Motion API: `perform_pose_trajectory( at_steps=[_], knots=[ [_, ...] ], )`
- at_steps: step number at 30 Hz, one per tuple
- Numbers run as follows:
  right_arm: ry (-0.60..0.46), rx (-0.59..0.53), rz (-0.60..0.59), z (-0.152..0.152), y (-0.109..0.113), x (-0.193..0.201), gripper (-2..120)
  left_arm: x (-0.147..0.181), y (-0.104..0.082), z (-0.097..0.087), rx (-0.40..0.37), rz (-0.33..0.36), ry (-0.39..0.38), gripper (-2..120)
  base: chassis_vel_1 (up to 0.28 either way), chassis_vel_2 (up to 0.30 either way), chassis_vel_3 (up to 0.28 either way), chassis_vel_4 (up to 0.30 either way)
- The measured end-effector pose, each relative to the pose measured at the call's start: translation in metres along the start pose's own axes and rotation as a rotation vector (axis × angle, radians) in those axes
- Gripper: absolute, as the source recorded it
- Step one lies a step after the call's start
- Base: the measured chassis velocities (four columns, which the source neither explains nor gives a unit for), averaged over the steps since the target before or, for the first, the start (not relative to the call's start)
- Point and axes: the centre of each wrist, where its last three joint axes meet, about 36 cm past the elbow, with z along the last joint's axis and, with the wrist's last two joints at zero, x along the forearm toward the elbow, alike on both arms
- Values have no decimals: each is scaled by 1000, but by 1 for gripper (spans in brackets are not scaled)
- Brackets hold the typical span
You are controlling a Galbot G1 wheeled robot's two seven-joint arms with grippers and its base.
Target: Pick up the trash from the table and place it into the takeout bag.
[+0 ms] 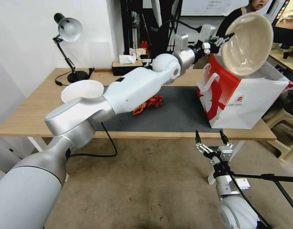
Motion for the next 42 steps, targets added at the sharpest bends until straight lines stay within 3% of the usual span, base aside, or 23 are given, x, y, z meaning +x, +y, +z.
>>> perform_pose_trajectory(
  at_steps=[9, 11, 21, 27, 29, 35, 36, 42],
  knots=[
    [-4, 1, 5, -1, -1, 0, 100, -3, -3, 4, -9, -1, 9, 28, 0, 0, 0, 0],
    [-5, 0, 7, -2, -1, 1, 100, -1, -2, 2, -6, -10, 1, 40, 0, 0, 0, 0],
    [-13, 0, 9, -6, -1, -2, 100, 26, 2, -5, 34, -29, -20, 74, 0, 0, 0, 0],
    [-10, 0, 13, -7, 0, 1, 100, 70, 12, -4, 121, -143, -63, 98, 0, 0, 0, 0],
    [-10, 0, 13, -7, 0, 2, 100, 75, 13, -4, 128, -155, -65, 99, 0, 0, 0, 0],
    [-12, 1, 13, -8, 1, 2, 100, 146, 24, 12, 178, -278, -68, 100, 0, 0, 0, 0],
    [-12, 1, 13, -8, 1, 2, 100, 146, 24, 12, 178, -278, -68, 100, 0, 0, 0, 0],
    [-11, 0, 9, -9, 2, 1, 100, 216, 25, 21, 172, -382, -45, 100, 0, 0, 0, 0]
  ],
)
